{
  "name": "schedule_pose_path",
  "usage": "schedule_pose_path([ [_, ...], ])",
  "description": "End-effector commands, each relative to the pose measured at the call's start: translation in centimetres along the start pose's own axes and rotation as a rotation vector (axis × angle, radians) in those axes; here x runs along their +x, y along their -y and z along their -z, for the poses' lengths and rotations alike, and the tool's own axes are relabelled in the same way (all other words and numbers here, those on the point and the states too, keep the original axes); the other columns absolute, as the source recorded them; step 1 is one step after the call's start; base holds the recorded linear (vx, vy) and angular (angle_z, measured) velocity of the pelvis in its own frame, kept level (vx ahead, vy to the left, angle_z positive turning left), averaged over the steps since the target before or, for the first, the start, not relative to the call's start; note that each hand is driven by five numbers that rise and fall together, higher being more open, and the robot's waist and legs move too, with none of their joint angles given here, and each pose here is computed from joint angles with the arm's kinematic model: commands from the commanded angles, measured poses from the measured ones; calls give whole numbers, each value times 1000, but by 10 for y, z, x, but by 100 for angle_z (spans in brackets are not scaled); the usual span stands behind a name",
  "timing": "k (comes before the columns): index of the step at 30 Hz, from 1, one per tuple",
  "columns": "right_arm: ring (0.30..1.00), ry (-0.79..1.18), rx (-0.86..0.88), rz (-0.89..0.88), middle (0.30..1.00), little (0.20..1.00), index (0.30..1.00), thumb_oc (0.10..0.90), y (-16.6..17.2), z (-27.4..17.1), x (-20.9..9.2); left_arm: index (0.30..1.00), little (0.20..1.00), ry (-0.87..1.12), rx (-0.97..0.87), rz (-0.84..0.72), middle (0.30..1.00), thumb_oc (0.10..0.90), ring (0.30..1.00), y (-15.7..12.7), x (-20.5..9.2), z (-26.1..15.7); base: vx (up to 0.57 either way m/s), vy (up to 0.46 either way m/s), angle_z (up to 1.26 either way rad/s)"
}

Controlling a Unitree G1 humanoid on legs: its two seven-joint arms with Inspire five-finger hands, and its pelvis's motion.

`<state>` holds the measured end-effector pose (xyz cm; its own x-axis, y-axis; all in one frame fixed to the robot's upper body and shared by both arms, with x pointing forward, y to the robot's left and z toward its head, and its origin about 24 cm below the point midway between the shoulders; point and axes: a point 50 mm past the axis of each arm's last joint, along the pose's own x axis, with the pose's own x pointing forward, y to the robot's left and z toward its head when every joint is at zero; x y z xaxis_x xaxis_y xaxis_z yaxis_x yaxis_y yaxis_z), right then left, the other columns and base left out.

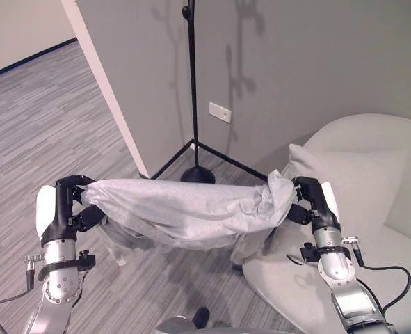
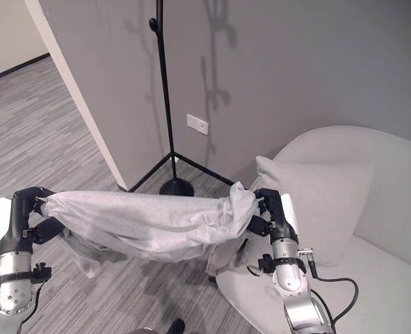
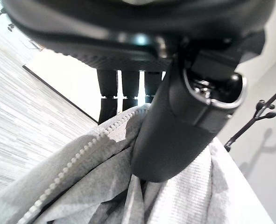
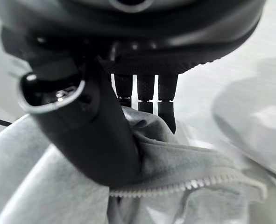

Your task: Hang the clothes on the sofa on the clothes rack.

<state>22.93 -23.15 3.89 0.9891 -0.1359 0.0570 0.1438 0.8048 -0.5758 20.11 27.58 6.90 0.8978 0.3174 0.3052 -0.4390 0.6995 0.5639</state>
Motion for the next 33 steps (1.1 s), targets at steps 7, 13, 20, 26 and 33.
schedule_pose_path([
  [7, 300, 255, -72, 255, 300, 300, 300, 400, 64, -46, 16, 300, 300, 186, -132, 2, 300, 400, 300, 7, 19, -34, -90, 328, 5],
  [13, 300, 223, -121, 231, 300, 300, 300, 400, 54, -44, 13, 300, 300, 167, -185, 101, 300, 400, 300, 36, 17, -38, 46, 823, -16],
  [20, 300, 136, -55, 170, 300, 300, 300, 400, 38, -29, 12, 300, 300, 158, -106, 94, 300, 400, 300, 18, 17, -28, -47, 640, -23],
  [26, 300, 145, -79, 179, 300, 300, 300, 400, 49, -26, 7, 300, 300, 83, -117, 152, 300, 400, 300, 20, 5, -16, 68, 87, 13],
  [33, 300, 146, -293, 348, 300, 300, 300, 400, 80, -22, 4, 300, 300, 91, -41, 109, 300, 400, 300, 21, 11, -13, 165, 4, -9],
])
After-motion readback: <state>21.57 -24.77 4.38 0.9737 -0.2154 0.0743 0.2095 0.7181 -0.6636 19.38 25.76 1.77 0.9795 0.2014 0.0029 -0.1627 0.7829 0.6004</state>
